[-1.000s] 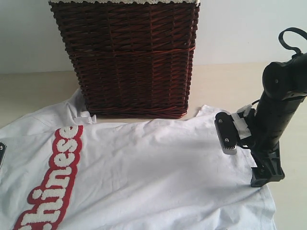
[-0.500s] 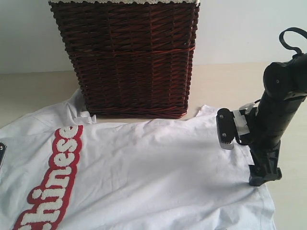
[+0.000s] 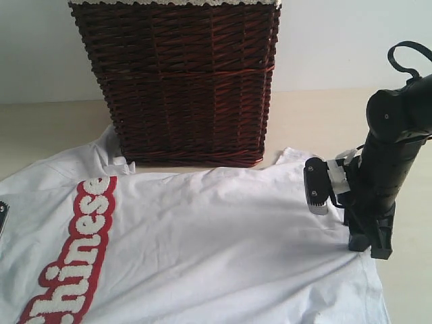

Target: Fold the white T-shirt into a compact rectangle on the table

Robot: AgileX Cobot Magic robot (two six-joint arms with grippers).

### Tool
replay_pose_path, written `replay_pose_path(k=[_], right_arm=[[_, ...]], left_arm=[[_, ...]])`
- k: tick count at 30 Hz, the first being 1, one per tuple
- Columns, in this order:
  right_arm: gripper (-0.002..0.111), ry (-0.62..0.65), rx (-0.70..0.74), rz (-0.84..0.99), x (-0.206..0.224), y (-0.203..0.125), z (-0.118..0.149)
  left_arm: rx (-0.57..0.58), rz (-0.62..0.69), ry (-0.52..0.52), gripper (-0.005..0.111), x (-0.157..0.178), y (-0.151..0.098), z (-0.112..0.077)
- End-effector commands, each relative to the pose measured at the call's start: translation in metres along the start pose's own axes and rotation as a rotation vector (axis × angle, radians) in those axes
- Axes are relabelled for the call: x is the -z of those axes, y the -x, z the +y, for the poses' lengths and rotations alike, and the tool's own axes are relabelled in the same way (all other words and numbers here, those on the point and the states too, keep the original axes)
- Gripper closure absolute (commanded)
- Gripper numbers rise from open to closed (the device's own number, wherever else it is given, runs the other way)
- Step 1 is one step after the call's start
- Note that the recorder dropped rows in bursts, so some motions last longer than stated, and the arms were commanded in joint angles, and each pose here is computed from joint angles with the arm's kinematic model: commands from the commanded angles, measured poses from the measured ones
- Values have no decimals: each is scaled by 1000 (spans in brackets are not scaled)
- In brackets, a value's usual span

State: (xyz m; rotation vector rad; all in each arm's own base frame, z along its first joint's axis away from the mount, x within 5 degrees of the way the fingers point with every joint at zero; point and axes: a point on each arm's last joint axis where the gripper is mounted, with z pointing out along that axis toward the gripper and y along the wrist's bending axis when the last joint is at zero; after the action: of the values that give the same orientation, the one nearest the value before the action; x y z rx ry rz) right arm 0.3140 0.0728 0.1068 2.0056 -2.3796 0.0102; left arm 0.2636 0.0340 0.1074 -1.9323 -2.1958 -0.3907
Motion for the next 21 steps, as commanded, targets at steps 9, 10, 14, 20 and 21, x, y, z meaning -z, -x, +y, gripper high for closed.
replay_pose_path(k=[9,10,14,20,21], right_arm=[[108,-28,48,63,-18,-5,-5],[108,-31,25,62,-17,-5,-5],[108,-72,23,48,-3,-5,-6],[108,-186,10,7,54,-10,1],[108,-206,8,0,64,-11,3]], left_arm=[[9,-20,11,106,-4,2,1],[7,-26,20,106,-4,3,2],[10,-31,70,106,9,6,7],[109,42,103,106,55,-9,18],[124,53,105,106,63,-13,17]])
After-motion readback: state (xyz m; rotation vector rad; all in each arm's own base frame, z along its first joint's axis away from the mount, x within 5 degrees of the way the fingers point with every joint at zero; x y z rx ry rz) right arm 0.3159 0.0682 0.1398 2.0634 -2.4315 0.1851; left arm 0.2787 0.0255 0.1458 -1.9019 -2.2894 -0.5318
